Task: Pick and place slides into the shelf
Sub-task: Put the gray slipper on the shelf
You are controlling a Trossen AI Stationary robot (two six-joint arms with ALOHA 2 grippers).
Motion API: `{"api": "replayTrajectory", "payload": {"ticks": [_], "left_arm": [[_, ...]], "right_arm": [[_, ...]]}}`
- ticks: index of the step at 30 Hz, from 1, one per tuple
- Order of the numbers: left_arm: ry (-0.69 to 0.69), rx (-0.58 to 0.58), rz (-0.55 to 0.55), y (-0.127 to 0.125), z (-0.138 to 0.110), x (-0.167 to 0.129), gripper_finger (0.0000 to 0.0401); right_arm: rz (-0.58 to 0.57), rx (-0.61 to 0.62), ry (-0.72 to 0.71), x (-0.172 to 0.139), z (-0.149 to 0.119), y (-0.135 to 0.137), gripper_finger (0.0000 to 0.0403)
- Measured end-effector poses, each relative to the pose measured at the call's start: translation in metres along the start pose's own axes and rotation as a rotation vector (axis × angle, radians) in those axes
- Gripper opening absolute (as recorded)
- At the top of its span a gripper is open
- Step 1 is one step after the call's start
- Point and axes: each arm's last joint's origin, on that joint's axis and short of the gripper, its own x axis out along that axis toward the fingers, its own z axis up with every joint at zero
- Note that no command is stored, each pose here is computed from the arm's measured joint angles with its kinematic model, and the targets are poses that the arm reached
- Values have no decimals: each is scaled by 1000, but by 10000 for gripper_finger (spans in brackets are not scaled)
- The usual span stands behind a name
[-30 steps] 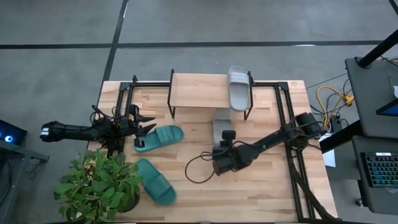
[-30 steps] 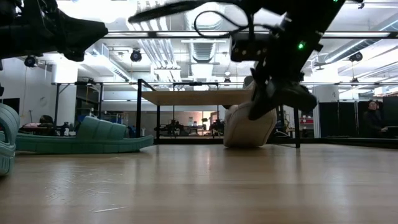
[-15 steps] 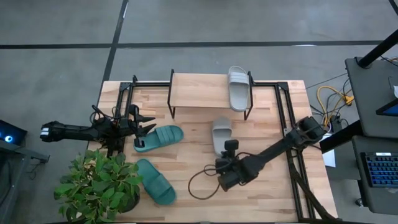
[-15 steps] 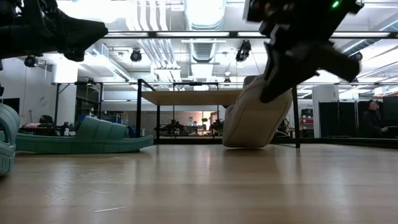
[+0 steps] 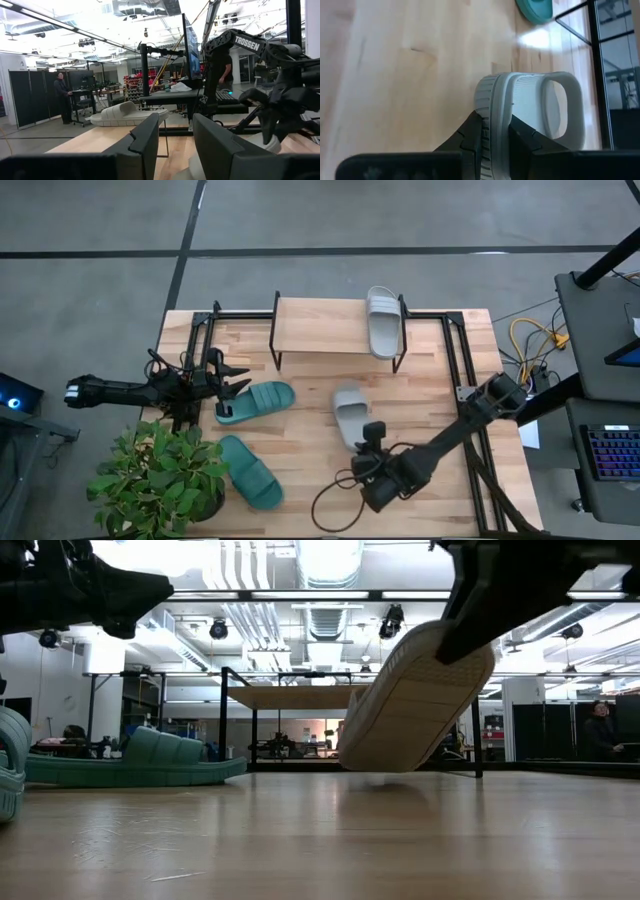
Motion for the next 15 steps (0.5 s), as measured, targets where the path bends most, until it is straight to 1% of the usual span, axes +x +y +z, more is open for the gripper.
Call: {"api": "replayTrajectory", "payload": {"ticks": [4, 10, 15], "left_arm": [[0, 0, 0, 0, 0, 0, 107], [0, 0, 0, 0, 0, 0, 107], [0, 0, 0, 0, 0, 0, 107]], "right_arm": [[-7, -9, -34, -9, 1, 6, 49], [-110, -23, -136, -29, 5, 14, 49], [-101, -17, -185, -44, 11, 18, 49]]}}
